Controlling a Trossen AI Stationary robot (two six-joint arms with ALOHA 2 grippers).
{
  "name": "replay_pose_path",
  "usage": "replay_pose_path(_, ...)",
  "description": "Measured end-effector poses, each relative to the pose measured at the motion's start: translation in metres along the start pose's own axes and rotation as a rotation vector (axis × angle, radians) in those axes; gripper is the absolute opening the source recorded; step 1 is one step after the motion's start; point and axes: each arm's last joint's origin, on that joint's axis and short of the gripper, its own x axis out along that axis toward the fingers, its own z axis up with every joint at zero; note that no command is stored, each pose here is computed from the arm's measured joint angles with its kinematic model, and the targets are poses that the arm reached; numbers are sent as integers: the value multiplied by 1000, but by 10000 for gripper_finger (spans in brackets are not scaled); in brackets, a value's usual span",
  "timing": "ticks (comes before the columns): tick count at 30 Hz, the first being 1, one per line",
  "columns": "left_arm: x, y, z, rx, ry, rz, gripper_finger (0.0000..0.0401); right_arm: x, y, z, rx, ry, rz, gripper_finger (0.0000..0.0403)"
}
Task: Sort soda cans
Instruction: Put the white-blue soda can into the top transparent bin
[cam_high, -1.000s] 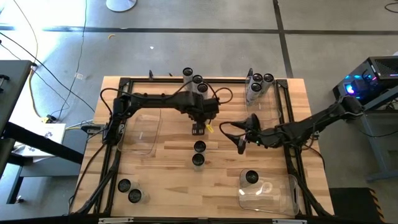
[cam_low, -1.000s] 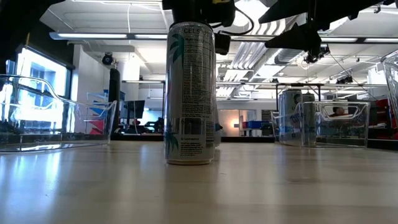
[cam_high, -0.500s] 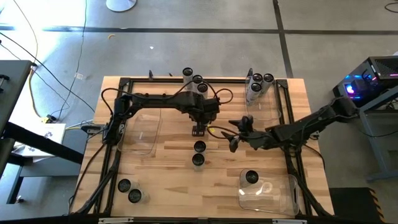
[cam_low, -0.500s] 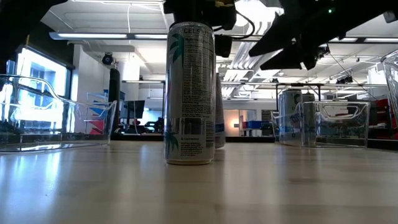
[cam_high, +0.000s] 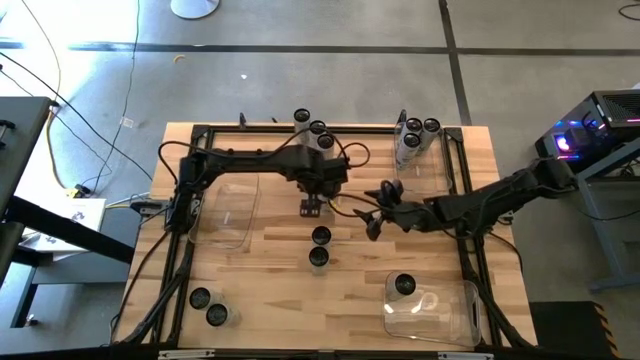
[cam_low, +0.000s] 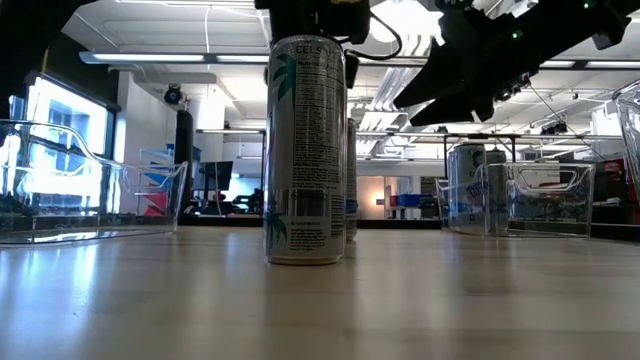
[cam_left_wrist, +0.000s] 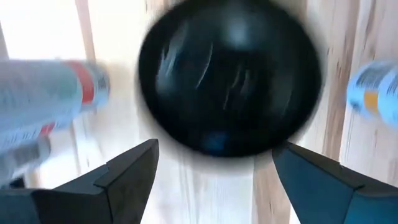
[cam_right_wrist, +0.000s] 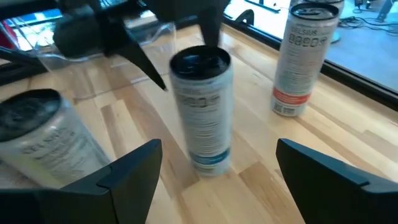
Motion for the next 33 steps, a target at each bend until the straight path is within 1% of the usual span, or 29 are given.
replay_pose_path(2,-4,0,-7,8,44,23,309,2,-1,-1,-5,9,-10,312)
replay_pose_path(5,-10,0,-20,35,90,106,309,6,-1,-5,-13,30,-6,312)
replay_pose_path(8,-16,2,-35,45,70,155,309,14,0,-10,-30,48,-9,312)
replay_pose_path(10,-20,5,-45,20,0,182,309,22,0,-13,-46,43,-24,312)
replay_pose_path(13,-24,12,-57,-41,-165,266,309,38,-2,-15,-51,10,-44,312)
replay_pose_path(15,-26,16,-65,-69,-278,299,309,46,-5,-18,-62,8,-58,312)
replay_pose_path(16,-26,18,-69,-80,-332,302,309,50,-6,-18,-61,14,-47,312)
replay_pose_path(18,-21,21,-76,-86,-414,285,309,55,-8,-20,-57,44,11,312)
replay_pose_path(20,-12,24,-80,-82,-465,267,309,58,-9,-20,-45,60,70,312)
replay_pose_path(21,-7,26,-81,-85,-482,263,309,59,-10,-19,-39,55,79,312)
replay_pose_path(25,14,31,-86,-101,-517,255,309,62,-10,-16,-18,22,87,312)
replay_pose_path(29,35,27,-92,-41,-505,254,309,62,-9,-15,-8,22,119,312)
replay_pose_path(31,41,24,-94,-22,-531,266,309,61,-7,-15,12,19,121,312)
replay_pose_path(33,47,22,-96,-4,-561,248,307,61,-7,-16,30,12,103,312)
